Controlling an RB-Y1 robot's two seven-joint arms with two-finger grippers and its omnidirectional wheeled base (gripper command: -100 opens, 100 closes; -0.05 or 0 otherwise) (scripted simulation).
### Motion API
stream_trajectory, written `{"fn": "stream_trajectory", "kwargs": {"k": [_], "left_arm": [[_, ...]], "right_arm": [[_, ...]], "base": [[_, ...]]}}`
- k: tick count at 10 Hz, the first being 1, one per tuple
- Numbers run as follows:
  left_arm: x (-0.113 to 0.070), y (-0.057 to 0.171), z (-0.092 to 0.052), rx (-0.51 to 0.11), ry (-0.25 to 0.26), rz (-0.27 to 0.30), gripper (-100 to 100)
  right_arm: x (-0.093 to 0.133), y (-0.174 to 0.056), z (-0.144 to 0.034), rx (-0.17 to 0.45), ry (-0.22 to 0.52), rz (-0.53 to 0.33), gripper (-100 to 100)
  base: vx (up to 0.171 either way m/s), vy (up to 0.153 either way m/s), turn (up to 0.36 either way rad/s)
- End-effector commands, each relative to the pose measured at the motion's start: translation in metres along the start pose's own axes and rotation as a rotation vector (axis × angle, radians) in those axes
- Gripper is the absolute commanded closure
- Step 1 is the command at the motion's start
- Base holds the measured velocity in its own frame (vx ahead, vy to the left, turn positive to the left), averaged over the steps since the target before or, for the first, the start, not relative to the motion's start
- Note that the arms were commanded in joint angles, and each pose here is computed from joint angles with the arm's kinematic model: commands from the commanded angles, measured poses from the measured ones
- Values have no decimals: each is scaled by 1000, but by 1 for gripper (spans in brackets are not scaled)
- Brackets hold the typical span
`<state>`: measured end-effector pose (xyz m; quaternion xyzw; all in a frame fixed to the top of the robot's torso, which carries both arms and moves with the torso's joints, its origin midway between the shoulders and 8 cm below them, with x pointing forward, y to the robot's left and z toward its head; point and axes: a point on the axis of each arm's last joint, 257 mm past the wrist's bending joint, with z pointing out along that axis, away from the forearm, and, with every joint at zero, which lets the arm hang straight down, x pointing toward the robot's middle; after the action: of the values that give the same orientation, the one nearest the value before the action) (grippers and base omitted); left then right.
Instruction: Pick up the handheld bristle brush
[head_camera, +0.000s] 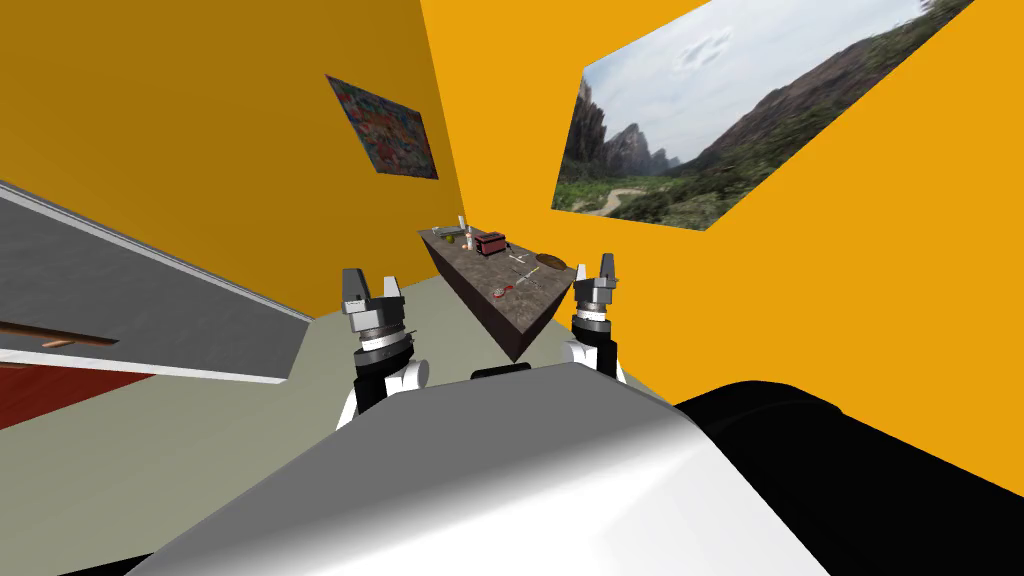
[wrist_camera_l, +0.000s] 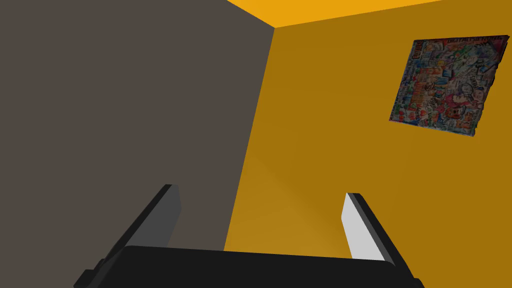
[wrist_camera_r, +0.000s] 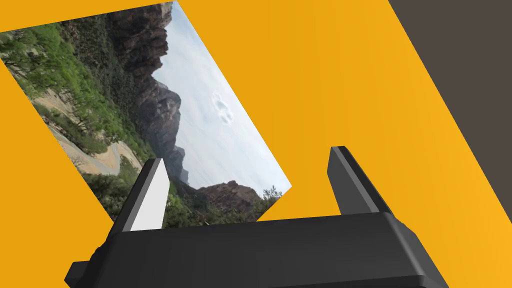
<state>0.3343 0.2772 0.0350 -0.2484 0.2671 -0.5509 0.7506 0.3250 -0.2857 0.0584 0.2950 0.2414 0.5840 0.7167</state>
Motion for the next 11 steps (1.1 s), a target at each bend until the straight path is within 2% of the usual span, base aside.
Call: {"fn": "stream_trajectory", "kwargs": {"k": [1,3,6,11], "left_arm": [[0,0,0,0,0,0,0],[0,0,0,0,0,0,0],[0,0,0,0,0,0,0],[0,0,0,0,0,0,0]], "right_arm": [[7,-1,0,6,39,-18,-100],[18,-4,-1,17,99,-52,-100],[40,-11,-3,34,198,-117,-100],[92,-32,-12,34,405,-267,-100]], "base": [[-9,35,29],[-10,84,60],[-24,147,91],[-22,163,158]]}}
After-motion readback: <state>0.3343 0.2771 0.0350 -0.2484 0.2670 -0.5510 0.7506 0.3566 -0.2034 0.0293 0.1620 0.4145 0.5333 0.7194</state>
